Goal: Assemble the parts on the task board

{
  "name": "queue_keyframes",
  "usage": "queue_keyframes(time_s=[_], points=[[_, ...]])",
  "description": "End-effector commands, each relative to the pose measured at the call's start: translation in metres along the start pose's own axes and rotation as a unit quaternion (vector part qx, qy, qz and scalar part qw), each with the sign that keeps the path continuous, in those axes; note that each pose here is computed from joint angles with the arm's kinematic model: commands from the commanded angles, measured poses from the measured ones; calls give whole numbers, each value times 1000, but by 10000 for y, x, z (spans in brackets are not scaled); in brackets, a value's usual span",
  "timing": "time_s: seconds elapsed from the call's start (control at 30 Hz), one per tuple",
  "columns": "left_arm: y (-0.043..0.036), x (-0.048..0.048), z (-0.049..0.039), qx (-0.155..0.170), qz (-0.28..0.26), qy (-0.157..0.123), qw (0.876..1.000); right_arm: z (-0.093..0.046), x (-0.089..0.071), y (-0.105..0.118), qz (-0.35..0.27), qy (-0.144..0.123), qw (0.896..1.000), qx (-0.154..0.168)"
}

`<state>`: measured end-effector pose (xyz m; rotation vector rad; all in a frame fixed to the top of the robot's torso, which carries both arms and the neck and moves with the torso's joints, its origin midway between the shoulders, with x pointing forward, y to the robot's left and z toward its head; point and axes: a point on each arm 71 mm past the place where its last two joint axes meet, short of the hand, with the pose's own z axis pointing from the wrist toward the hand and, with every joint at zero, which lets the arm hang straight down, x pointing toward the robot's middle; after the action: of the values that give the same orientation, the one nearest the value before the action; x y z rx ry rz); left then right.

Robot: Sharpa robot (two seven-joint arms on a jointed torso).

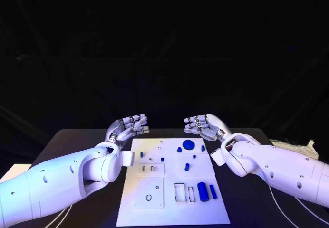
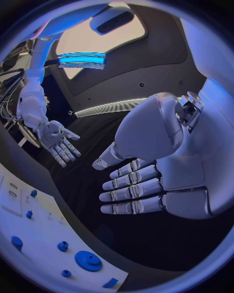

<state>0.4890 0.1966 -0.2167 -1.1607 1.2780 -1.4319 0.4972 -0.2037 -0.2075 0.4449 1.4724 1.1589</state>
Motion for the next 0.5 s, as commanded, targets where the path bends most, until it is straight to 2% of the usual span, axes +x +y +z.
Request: queue_keyframes(time_s=[0.03, 0.17, 0.37, 0.5], points=[[-56, 64, -46, 6, -12, 37, 999, 12, -14, 72, -128, 7, 991, -36], [-114, 96, -138, -7, -36, 45, 998, 41, -49, 128, -194, 19, 980, -41], [-225, 147, -276, -19, -71, 58, 996, 104, -55, 199, -307, 45, 949, -46], [-274, 180, -313, -18, -81, 67, 994, 129, -21, 221, -353, 60, 933, -46]])
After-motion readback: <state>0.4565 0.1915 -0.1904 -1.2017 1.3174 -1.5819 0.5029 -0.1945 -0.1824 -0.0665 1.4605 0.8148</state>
